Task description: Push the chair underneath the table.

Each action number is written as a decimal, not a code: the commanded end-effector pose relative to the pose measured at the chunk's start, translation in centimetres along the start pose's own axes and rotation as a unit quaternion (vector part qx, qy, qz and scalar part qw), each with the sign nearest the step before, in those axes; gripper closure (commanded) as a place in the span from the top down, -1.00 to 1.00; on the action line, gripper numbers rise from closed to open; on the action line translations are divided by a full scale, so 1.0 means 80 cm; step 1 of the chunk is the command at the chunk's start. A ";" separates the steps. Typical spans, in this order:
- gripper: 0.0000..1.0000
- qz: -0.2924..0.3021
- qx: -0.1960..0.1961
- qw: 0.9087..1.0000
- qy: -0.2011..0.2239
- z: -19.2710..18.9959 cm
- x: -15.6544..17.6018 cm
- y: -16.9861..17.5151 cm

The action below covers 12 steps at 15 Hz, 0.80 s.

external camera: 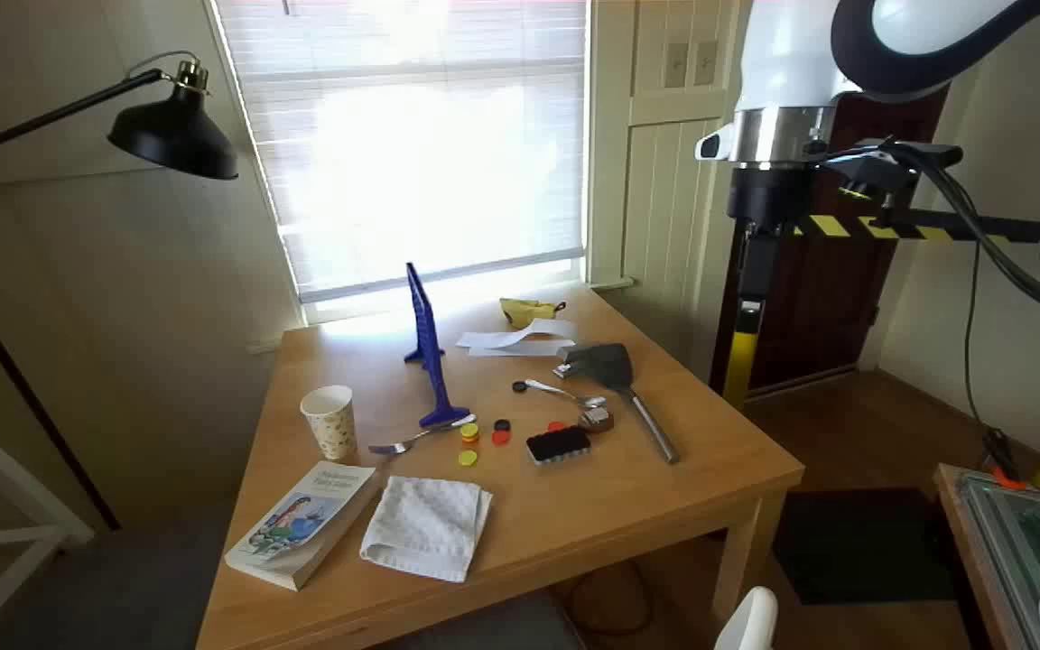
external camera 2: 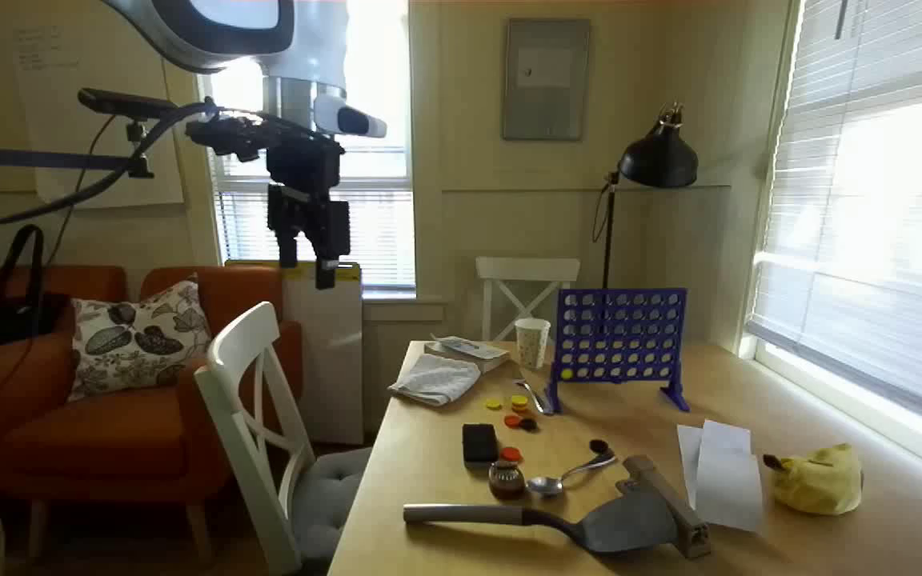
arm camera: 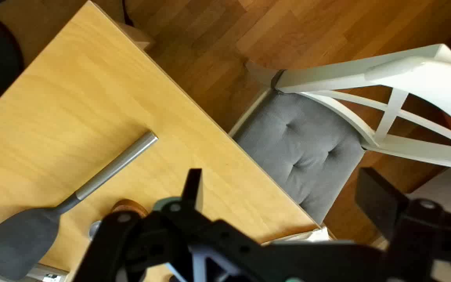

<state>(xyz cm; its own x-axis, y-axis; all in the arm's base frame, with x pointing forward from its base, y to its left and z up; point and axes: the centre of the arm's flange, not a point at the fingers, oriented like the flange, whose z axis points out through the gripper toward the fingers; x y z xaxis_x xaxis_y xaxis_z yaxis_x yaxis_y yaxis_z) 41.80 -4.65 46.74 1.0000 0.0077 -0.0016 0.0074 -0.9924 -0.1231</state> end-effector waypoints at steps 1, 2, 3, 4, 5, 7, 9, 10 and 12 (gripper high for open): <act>1.00 0.000 0.000 1.000 0.000 0.000 0.000 0.000; 1.00 0.000 0.000 1.000 0.000 0.000 0.000 0.000; 1.00 0.000 0.000 1.000 0.000 0.000 0.000 0.000; 1.00 0.000 0.000 1.000 0.000 0.000 0.000 0.000; 1.00 0.000 0.000 1.000 0.000 0.000 0.000 0.000; 1.00 -0.051 -0.008 0.999 -0.003 0.010 -0.002 -0.031; 1.00 -0.113 -0.027 0.993 -0.010 0.021 -0.014 -0.069; 1.00 -0.139 -0.034 0.990 -0.013 0.028 -0.019 -0.090; 1.00 -0.189 -0.047 0.981 -0.023 0.043 -0.031 -0.131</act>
<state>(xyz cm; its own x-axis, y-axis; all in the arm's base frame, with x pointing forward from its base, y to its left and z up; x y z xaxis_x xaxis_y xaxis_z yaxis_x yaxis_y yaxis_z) 41.17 2.29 45.59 0.9680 0.2498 -0.0230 0.2474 -0.9659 -0.0771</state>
